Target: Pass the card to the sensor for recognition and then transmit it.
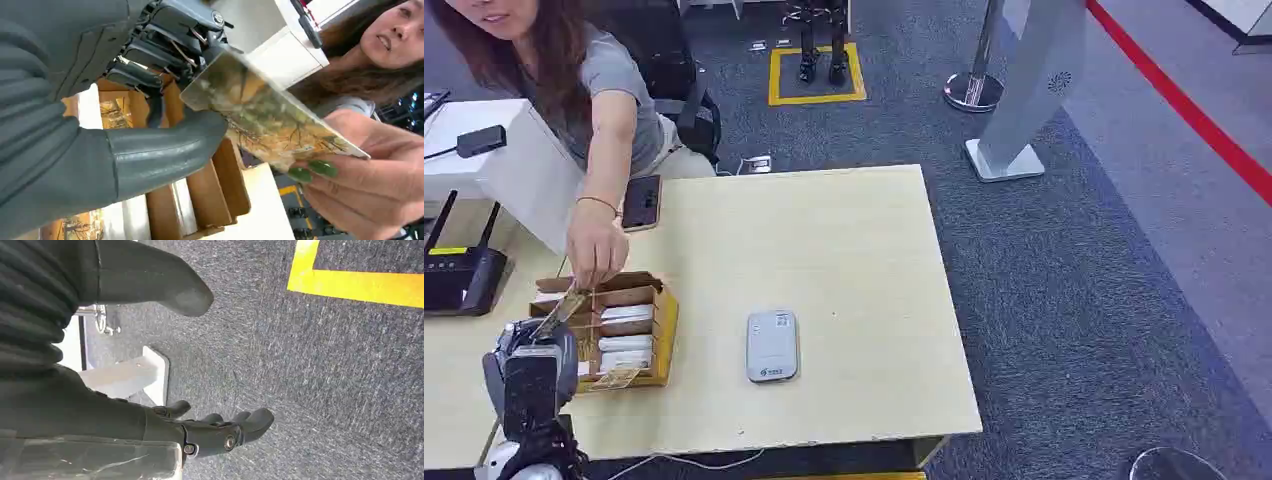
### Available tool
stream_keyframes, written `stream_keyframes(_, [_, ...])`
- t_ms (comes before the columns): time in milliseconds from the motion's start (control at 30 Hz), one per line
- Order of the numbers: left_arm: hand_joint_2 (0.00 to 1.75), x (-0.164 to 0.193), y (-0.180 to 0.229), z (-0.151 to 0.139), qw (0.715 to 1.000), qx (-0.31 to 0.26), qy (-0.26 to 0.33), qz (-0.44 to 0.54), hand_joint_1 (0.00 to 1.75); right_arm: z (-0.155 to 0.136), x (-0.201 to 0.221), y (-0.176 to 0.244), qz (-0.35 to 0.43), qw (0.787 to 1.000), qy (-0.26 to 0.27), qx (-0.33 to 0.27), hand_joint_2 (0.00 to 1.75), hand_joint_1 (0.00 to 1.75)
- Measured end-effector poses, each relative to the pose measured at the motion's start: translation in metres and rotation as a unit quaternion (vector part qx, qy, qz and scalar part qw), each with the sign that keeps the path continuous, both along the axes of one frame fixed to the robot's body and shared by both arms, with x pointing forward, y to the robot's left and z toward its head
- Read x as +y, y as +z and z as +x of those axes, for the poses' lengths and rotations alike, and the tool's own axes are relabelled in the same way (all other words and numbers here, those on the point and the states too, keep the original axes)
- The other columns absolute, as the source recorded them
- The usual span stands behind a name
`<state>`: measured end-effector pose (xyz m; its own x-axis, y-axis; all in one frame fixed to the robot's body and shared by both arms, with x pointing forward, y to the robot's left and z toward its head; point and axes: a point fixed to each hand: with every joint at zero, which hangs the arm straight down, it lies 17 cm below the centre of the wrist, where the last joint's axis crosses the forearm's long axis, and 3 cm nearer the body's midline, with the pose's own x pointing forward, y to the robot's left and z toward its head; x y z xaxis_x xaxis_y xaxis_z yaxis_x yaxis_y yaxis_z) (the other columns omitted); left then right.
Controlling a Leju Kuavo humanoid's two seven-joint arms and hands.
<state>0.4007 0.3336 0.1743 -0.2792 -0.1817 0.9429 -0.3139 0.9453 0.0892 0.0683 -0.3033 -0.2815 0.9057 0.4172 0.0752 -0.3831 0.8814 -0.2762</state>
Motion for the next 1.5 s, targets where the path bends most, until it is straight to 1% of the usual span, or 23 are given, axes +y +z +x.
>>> stream_keyframes(300, [1.75,-0.002,-0.008,0.002,1.000,0.013,0.002,0.002,1.75,0.002,-0.001,0.000,-0.003,1.000,0.001,-0.003,1.75,0.00])
stream_keyframes(467, [1.75,-0.002,-0.007,0.003,0.999,0.014,0.019,0.040,1.75,0.003,-0.001,0.000,-0.004,1.000,0.001,-0.004,1.75,0.00])
stream_keyframes(633, [1.75,-0.012,-0.003,0.006,0.996,0.013,0.025,0.087,1.75,0.003,-0.001,0.001,-0.004,1.000,0.001,-0.004,1.75,0.00])
stream_keyframes(800, [1.75,-0.029,-0.002,0.007,0.991,0.013,0.020,0.130,1.75,0.003,-0.001,0.001,-0.003,1.000,0.001,-0.004,1.75,0.00])
stream_keyframes(1033, [1.75,-0.047,-0.002,0.009,0.988,0.010,0.008,0.156,1.75,0.004,0.000,0.001,-0.002,1.000,0.001,-0.004,1.75,0.00])
stream_keyframes(1233, [1.75,-0.074,-0.002,0.010,0.979,0.007,-0.007,0.202,1.75,0.003,0.001,0.000,0.001,1.000,0.003,-0.001,1.75,0.00])
stream_keyframes(1400, [1.75,-0.095,-0.002,0.015,0.964,0.004,-0.007,0.266,1.75,0.005,0.002,0.001,0.001,1.000,0.014,-0.001,1.75,0.00])
stream_keyframes(1500, [1.75,-0.113,-0.015,0.020,0.949,0.016,-0.014,0.313,1.75,0.010,0.003,0.001,0.001,1.000,0.018,-0.003,1.75,0.00])
